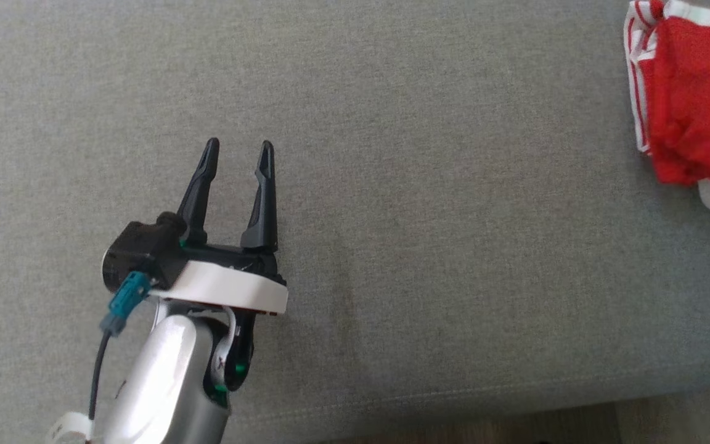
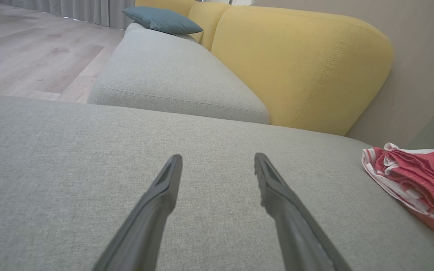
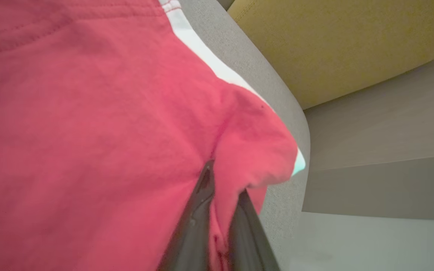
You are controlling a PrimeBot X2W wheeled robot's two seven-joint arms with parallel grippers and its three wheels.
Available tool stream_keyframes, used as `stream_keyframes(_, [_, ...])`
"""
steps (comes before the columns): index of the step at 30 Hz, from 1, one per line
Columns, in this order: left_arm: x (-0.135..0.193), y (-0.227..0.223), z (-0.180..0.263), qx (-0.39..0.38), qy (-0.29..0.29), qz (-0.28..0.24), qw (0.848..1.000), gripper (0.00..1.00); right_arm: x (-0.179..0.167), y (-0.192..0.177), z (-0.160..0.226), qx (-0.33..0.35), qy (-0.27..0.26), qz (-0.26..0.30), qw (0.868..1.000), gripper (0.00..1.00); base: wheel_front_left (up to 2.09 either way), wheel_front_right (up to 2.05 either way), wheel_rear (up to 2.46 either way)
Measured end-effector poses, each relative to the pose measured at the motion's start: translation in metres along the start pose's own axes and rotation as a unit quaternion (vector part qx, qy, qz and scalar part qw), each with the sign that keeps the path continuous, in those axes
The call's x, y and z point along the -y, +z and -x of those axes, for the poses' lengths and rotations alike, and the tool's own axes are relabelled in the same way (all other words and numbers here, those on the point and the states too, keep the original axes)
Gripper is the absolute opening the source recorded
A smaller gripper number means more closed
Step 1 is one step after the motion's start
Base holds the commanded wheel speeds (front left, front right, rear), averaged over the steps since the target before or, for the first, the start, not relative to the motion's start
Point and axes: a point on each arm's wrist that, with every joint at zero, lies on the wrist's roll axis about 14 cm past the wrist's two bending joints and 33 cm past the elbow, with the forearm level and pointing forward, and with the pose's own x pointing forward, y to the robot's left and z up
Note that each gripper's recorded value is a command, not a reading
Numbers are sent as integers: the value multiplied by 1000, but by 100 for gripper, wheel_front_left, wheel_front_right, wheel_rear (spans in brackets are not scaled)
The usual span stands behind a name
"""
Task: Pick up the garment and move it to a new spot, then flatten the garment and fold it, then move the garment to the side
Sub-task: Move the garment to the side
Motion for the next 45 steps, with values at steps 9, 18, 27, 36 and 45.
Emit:
stream_keyframes(9, [-2, -4, -7, 0, -4, 1, 1000, 100, 22, -5, -8, -15, -29, 16, 999, 0, 0, 0, 0])
stream_keyframes(18, [-4, -5, -8, 0, -2, 1, 1000, 100, 30, -5, -12, -10, -47, -2, 999, 100, 0, 0, 0])
stream_keyframes(27, [-1, 1, -8, 7, -5, -3, 1000, 100, 44, 12, -8, 30, -81, -37, 996, 100, 0, 0, 0])
stream_keyframes(36, [1, 32, -3, 42, -1, -13, 999, 100, 51, 91, 14, 191, -118, -130, 966, 100, 0, 0, 0])
stream_keyframes(45, [2, 61, 21, 74, 9, -26, 997, 100, -11, 156, 60, 341, -88, -240, 905, 100, 0, 0, 0])
